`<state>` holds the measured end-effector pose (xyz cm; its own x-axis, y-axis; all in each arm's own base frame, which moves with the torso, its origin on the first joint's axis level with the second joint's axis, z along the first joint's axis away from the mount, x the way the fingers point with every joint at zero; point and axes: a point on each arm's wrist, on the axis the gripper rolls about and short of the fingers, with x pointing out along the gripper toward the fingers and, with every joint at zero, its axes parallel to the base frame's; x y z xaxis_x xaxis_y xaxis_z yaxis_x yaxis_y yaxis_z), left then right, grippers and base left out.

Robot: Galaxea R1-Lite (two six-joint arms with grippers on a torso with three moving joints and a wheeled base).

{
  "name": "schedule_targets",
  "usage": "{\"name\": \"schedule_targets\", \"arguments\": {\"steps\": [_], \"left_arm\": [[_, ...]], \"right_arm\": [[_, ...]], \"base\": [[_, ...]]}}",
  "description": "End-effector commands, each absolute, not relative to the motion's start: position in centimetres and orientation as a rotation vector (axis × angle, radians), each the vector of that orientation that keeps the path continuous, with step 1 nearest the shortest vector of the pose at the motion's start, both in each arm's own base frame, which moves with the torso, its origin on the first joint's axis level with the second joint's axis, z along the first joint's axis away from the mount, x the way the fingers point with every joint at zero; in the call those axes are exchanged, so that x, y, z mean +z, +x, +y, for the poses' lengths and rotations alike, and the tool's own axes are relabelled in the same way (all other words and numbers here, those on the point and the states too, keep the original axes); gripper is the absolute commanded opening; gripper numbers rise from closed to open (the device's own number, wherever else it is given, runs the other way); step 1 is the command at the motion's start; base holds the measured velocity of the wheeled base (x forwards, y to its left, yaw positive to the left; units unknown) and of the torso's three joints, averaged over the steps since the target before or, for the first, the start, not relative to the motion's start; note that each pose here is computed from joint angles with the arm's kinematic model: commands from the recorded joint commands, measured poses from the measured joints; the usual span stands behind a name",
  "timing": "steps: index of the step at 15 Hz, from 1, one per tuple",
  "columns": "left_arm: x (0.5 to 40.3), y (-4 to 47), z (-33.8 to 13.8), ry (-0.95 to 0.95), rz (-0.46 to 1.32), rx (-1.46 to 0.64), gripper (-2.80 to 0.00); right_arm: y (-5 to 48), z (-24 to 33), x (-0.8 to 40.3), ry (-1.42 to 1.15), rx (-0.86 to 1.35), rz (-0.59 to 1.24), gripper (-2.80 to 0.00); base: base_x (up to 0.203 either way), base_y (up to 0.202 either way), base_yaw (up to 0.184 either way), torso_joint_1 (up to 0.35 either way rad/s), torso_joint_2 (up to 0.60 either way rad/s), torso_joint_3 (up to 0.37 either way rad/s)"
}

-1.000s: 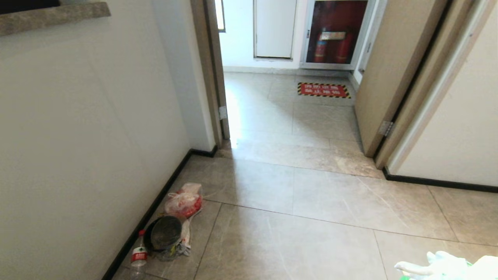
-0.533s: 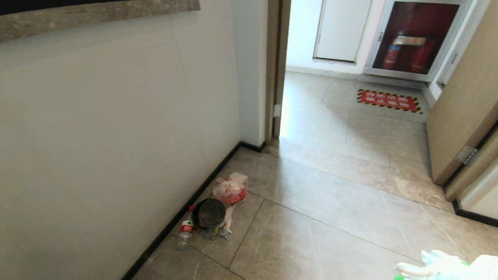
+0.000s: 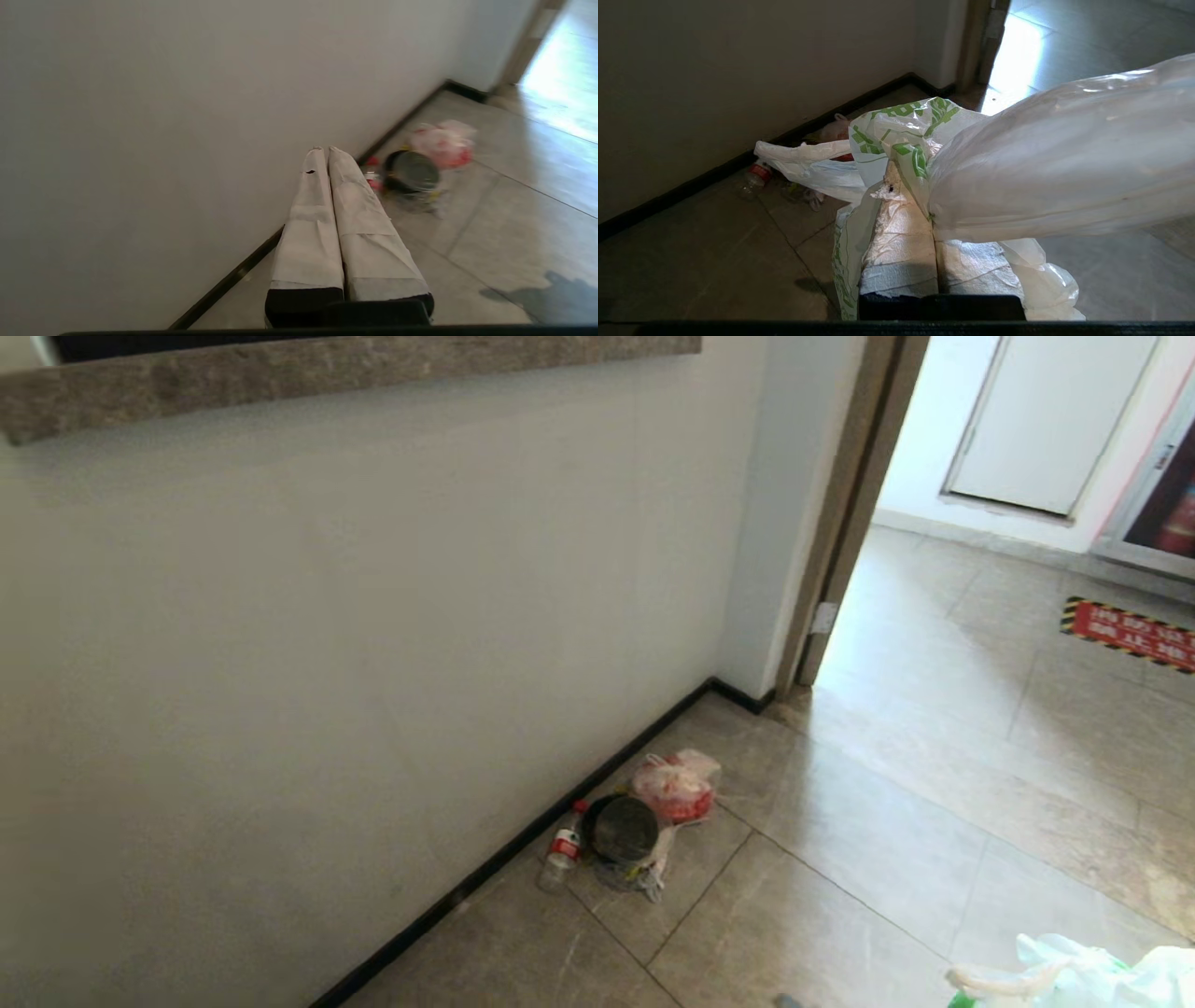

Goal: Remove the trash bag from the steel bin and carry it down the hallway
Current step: Put the trash bag at the door

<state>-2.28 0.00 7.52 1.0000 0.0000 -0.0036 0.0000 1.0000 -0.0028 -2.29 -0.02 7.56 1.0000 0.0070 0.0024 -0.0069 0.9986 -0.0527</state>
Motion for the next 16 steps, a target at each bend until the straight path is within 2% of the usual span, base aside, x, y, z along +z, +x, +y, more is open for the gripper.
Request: {"name": "schedule_targets", "arguments": {"steps": [1,16], "left_arm": [[7.52,-2.27,0.00,-0.003,0.005,0.000,-2.80],[7.52,-2.27,0.00,-0.003,0.005,0.000,-2.80]], "right_arm": [[-2.58,-0.02,7.47,-0.054,0.007,-0.042,-2.80],[-2.58,-0.02,7.47,-0.052,0.007,-0.042,-2.80]], "base": [[0.000,-0.009,0.166,0.007,0.00,-0.002],[0.000,-0.010,0.171,0.002,0.00,0.002]]}}
